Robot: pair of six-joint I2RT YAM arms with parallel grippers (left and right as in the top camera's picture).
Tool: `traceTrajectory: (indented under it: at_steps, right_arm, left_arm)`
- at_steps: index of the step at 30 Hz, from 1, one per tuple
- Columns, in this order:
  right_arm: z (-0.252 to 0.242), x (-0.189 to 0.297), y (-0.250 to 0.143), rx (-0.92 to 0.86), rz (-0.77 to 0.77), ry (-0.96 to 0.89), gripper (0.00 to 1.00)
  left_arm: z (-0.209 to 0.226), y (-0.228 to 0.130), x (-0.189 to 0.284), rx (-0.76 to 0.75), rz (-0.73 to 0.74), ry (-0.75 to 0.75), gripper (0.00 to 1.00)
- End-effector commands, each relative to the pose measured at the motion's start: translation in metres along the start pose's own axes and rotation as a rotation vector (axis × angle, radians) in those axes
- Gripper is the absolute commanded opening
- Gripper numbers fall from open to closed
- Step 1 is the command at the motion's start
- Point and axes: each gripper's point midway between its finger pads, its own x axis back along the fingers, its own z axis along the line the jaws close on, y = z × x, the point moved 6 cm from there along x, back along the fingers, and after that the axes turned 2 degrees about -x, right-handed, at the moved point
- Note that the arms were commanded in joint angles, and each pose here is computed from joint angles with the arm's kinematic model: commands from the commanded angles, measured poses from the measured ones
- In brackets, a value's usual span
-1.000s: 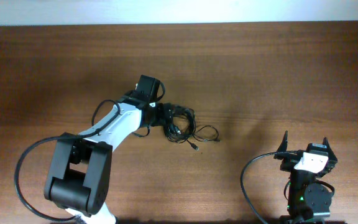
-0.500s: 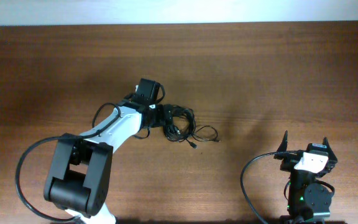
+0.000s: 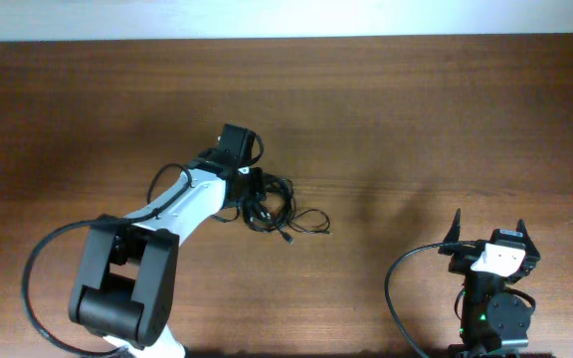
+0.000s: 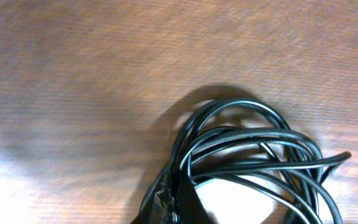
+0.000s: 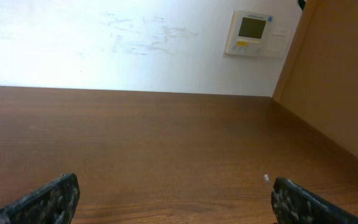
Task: Untangle cables
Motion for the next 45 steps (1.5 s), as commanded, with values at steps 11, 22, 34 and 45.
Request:
traceTrajectory:
  at_steps: [11, 22, 34, 45]
  right_arm:
    - [0.000, 0.000, -0.002, 0.001, 0.004, -0.006, 0.99]
    - [0.000, 0.000, -0.002, 0.001, 0.004, -0.006, 0.99]
    - [0.000, 0.000, -0.002, 0.001, 0.004, -0.006, 0.99]
    - [0.000, 0.000, -0.002, 0.001, 0.004, -0.006, 0.99]
  left_arm:
    - [-0.007, -0.024, 0.018, 0.005, 0.091, 0.000, 0.22]
    - [-0.011, -0.027, 0.012, -0.139, 0.119, -0.050, 0.00]
    - [-0.044, 0.006, 0.046, -0.265, 0.091, -0.290, 0.05]
    - [-0.025, -0.017, 0.030, -0.124, 0.155, -0.110, 0.59]
